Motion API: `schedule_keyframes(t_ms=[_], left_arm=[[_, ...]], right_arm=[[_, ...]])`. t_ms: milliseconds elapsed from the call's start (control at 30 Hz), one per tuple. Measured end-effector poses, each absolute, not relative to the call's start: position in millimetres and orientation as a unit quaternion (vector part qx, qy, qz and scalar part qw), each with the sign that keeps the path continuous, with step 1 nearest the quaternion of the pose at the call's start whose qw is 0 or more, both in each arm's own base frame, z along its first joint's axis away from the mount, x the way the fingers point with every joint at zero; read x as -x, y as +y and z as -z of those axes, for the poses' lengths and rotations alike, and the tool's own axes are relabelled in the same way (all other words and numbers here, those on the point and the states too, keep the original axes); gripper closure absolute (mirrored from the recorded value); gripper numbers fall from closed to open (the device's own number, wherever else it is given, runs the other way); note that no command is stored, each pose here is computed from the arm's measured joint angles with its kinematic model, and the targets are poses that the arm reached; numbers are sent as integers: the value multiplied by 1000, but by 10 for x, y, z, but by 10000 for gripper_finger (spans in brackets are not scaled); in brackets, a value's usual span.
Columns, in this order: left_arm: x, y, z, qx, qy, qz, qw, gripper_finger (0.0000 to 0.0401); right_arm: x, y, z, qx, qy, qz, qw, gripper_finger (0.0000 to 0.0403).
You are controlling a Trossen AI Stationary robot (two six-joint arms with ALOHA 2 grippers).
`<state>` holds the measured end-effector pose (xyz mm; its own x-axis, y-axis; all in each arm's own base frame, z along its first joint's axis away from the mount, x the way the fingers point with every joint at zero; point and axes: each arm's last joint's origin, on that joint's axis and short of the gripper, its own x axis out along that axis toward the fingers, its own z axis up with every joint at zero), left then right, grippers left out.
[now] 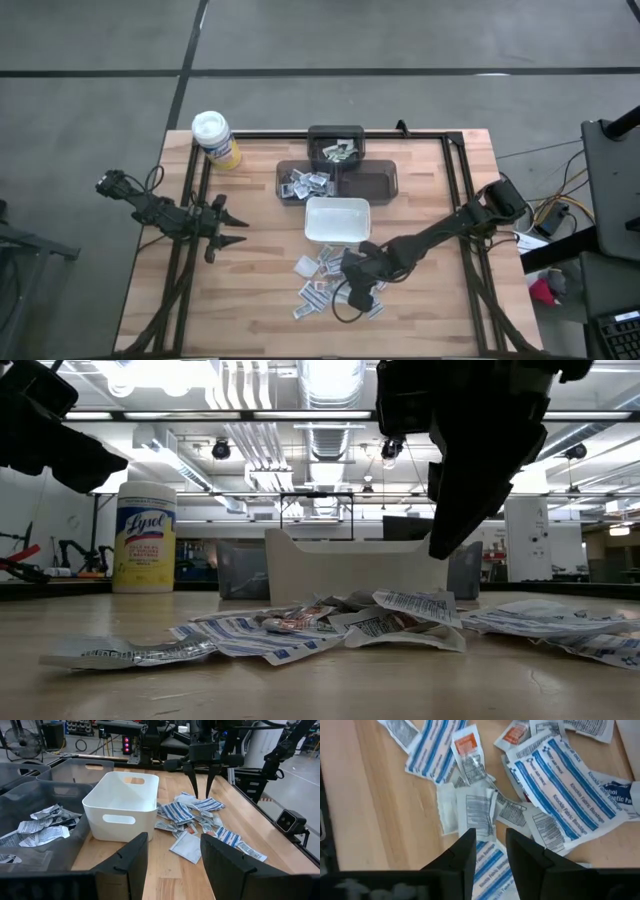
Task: Pick & Place First Aid Supplies
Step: Put the alcohol pad into the left black bin
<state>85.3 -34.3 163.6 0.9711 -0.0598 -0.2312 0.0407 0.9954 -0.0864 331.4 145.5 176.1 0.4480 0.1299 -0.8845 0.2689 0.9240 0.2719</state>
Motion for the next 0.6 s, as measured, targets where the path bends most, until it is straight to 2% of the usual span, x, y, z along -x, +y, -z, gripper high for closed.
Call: schedule_keyframes(t_ms=[600], left_arm=[[-853,-343,-1635,32,118,26,992,224]], right_arm=[[-3289,1440,-1698,-159,526,23,835,275]])
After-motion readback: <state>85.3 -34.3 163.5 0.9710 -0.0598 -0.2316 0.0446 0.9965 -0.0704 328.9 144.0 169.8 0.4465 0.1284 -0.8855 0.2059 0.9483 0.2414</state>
